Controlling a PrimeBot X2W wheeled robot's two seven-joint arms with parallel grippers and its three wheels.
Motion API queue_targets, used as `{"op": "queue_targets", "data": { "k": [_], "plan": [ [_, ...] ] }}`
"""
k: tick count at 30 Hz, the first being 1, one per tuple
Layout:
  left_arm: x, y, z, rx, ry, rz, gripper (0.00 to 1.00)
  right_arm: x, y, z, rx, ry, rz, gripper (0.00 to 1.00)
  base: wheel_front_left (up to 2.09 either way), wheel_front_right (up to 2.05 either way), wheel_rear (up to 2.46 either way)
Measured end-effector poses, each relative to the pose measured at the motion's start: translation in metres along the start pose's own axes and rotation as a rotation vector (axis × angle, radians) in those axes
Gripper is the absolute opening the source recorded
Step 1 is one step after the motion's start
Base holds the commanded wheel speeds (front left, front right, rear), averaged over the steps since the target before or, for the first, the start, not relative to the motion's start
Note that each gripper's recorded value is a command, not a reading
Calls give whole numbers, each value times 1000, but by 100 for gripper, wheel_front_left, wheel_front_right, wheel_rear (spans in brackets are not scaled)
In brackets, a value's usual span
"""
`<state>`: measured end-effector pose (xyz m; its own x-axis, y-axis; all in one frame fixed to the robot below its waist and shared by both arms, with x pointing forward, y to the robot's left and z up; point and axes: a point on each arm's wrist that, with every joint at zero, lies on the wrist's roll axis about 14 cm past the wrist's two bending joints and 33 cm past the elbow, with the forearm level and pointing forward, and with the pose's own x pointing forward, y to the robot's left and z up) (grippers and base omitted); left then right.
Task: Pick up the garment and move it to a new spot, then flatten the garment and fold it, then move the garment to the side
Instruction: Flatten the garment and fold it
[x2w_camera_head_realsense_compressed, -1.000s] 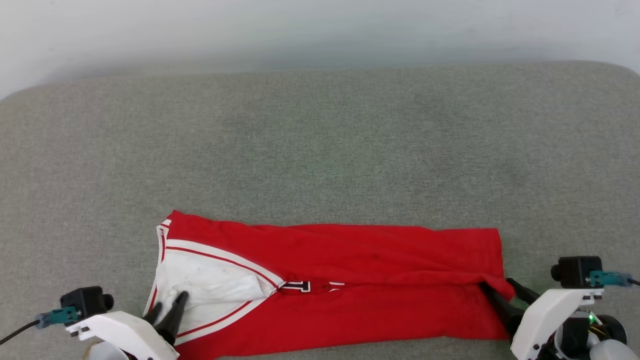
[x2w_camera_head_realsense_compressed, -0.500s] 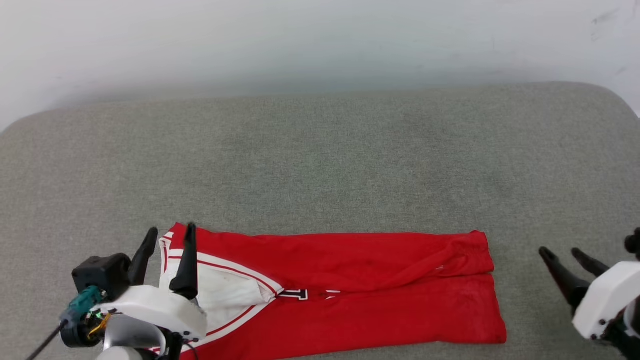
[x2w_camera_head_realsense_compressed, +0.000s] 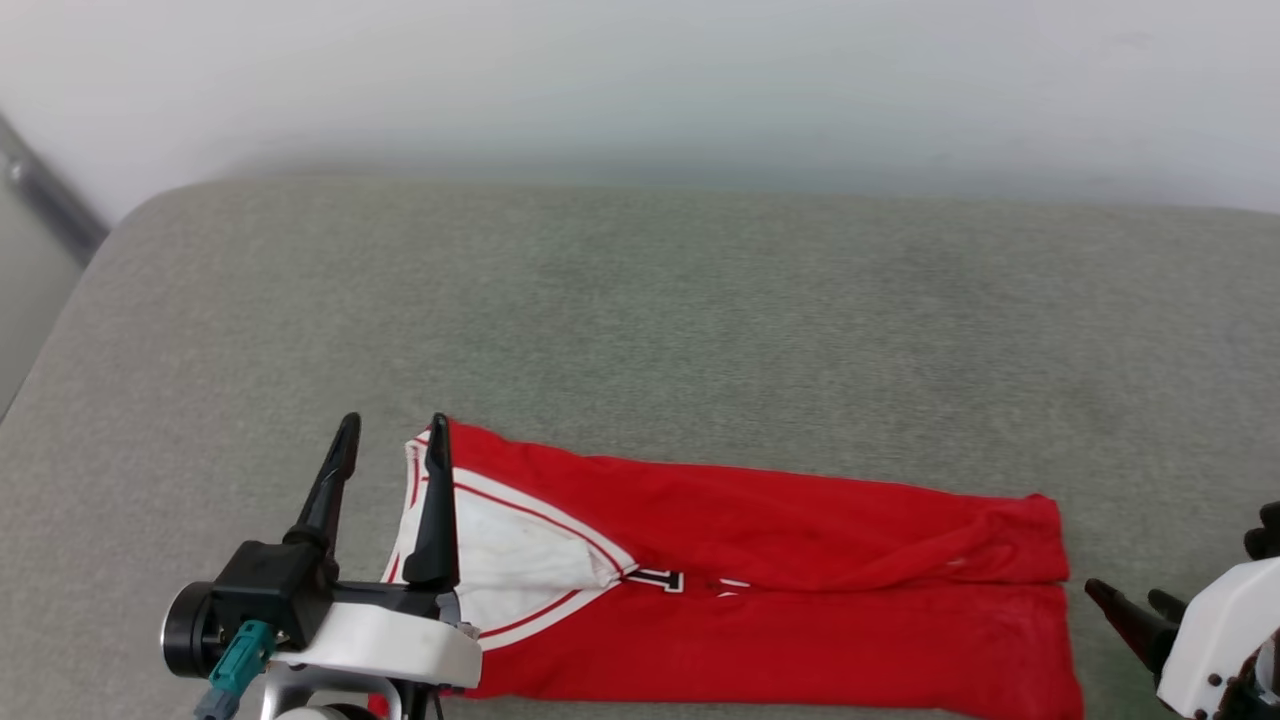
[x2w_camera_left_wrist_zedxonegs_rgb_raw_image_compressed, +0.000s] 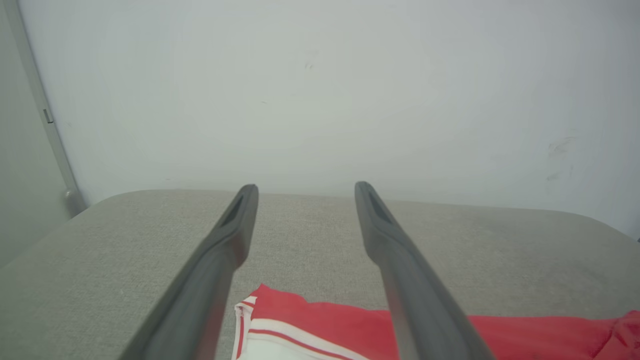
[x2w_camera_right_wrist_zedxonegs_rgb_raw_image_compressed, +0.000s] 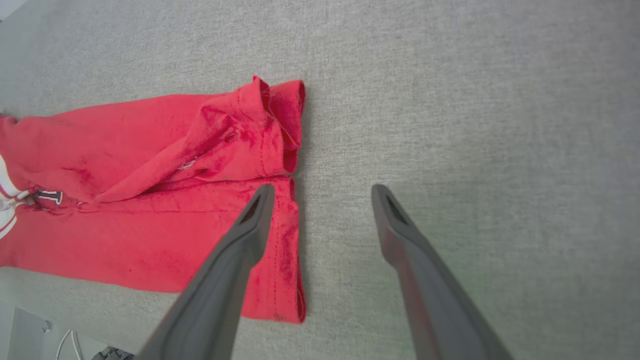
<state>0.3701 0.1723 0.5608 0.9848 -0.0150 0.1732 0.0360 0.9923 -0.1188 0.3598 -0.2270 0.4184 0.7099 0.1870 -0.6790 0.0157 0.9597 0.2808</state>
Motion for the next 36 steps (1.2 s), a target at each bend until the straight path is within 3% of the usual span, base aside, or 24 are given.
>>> {"op": "queue_targets", "data": {
  "k": [13,14,15,16,27,36],
  "plan": [
    [-2,19,-10,21,19,68,100,70,34,-30,70,213,109,100,0,0,0],
    [-2,20,-11,21,21,73,100,72,35,-32,71,226,112,49,0,0,0],
    [-2,21,-11,21,20,77,100,74,35,-34,67,241,114,15,0,0,0],
    [-2,22,-12,22,21,79,100,74,36,-34,68,250,118,0,0,0,0],
    [0,13,-4,33,-3,40,100,54,54,-29,-1,211,156,0,0,0,0],
    [8,-8,5,30,-25,-36,100,20,14,9,-13,59,51,0,0,0,0]
  ]
}}
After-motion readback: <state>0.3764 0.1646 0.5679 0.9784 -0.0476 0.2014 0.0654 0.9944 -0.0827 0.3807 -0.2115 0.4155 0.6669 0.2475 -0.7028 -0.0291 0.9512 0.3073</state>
